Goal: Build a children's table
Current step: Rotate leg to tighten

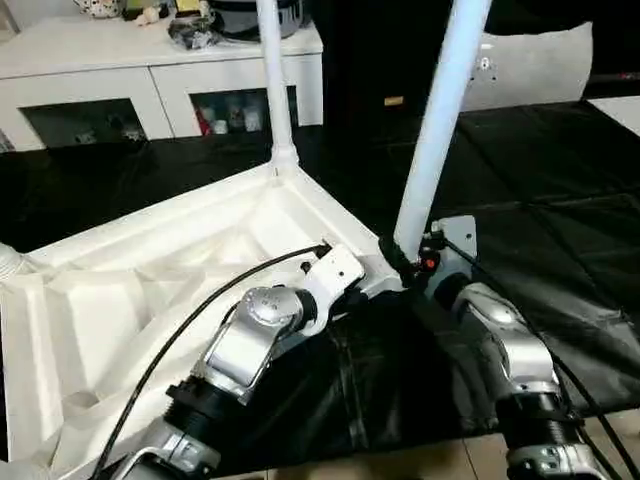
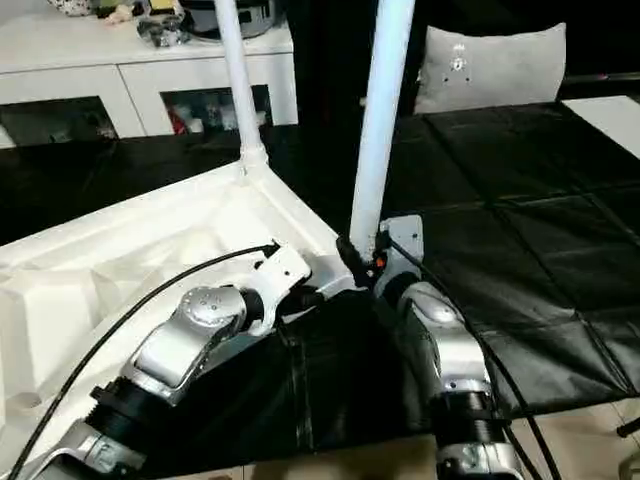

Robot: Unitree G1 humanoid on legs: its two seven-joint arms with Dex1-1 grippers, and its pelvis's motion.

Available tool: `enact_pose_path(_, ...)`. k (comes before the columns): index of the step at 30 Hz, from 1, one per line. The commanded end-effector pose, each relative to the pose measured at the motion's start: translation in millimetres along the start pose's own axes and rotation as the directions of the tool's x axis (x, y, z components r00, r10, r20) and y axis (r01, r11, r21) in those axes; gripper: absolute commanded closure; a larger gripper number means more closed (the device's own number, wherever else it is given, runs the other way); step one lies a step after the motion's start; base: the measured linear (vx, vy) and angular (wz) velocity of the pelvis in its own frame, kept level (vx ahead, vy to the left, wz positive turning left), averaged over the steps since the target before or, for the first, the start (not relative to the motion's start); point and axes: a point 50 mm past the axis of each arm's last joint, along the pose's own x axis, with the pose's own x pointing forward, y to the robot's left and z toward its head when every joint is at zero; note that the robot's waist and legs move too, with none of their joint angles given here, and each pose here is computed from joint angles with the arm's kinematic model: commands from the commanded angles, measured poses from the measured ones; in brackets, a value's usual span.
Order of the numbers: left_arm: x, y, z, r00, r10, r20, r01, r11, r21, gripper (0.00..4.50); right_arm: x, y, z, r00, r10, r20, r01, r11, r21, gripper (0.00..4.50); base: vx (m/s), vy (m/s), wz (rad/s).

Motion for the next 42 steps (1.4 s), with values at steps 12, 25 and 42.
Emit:
enact_pose_path(12, -25.0, 17.0, -8.5, 0.988, -0.154, -0.025, 0.156, 0.974, 0.167, 4.50, -41.5, -13.2, 7.9, 0.921, 0.381, -0.087, -0.390, 0.909, -0.148, 0.23, 0.000, 0.000, 0.00)
enact_pose_path(25, -55.8, 12.5, -25.0, 0.851, -0.497, -0.170, 0.524, 0.782, 0.337, 4.50, -57.1, -17.5, 23.1, 0.737, 0.638, -0.225, -0.675, 0.709, -0.204, 0.78, 0.000, 0.000, 0.00)
enact_pose_path(42, -59.1, 14.8, -27.4, 0.788, -0.570, -0.232, 0.613, 0.697, 0.372, 4.50, -65.1, -3.4, 15.2, 0.560, 0.774, -0.295, -0.824, 0.556, -0.107, 2.20, 0.000, 0.000, 0.00)
